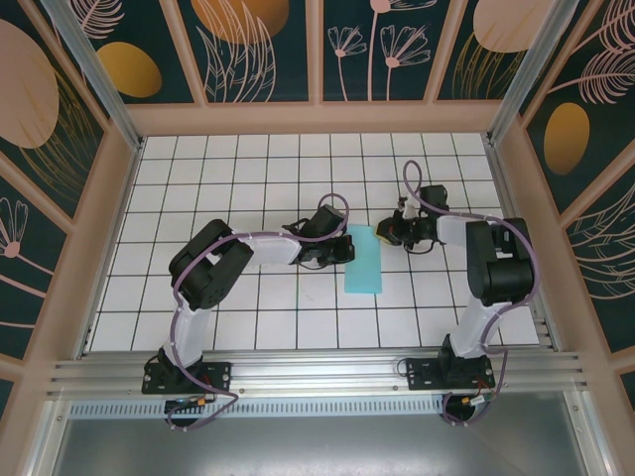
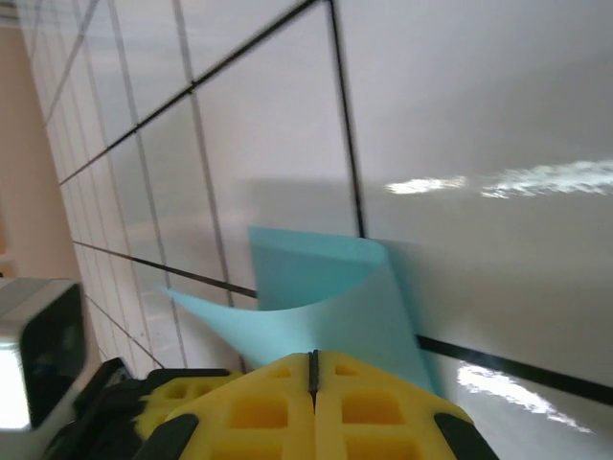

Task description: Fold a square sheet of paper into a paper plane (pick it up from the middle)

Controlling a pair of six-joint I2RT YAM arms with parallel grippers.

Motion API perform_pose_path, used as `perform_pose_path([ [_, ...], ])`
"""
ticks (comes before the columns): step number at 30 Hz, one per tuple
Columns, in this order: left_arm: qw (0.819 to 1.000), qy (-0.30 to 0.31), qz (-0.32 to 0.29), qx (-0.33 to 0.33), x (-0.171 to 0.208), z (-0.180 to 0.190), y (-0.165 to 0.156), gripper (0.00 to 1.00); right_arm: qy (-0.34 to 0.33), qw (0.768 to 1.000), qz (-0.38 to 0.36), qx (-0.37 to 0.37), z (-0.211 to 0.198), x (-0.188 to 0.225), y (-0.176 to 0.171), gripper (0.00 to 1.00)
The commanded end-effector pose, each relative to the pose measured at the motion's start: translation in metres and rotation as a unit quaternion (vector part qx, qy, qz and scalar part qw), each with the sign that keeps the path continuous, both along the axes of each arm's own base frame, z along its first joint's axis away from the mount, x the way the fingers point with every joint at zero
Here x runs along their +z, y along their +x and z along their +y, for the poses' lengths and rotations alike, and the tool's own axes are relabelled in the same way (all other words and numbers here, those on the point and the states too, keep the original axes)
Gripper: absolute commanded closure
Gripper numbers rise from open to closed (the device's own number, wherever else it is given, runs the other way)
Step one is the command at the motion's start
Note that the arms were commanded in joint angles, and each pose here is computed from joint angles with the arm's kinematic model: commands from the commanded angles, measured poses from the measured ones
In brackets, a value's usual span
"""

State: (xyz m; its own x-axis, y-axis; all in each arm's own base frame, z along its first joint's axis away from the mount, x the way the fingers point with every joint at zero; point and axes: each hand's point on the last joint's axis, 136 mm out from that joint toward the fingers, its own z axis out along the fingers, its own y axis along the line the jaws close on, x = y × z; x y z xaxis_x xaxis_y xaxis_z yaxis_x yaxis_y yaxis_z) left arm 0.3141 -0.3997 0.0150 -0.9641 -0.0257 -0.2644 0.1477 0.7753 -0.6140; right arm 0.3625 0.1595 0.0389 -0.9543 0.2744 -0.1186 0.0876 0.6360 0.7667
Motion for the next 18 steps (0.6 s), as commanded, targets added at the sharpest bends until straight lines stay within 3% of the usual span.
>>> perform_pose_path([
  [1,0.996,0.079,0.05,-0.002,-0.047,0.029,-0.023,1.0,-0.021,0.999,0.025,-0.011,-0.007,-0.025,-0.004,0.95],
  [6,0.995,0.082,0.051,-0.001,-0.049,0.031,-0.024,1.0,-0.03,0.999,0.024,-0.017,-0.01,-0.026,-0.002,0.95],
  [13,0.996,0.081,0.049,-0.001,-0.046,0.031,-0.023,1.0,-0.002,1.0,-0.024,-0.008,-0.002,0.018,0.015,0.95],
  [18,0.996,0.08,0.05,-0.002,-0.046,0.03,-0.024,1.0,0.003,1.0,-0.011,-0.009,-0.002,0.006,0.021,0.95],
])
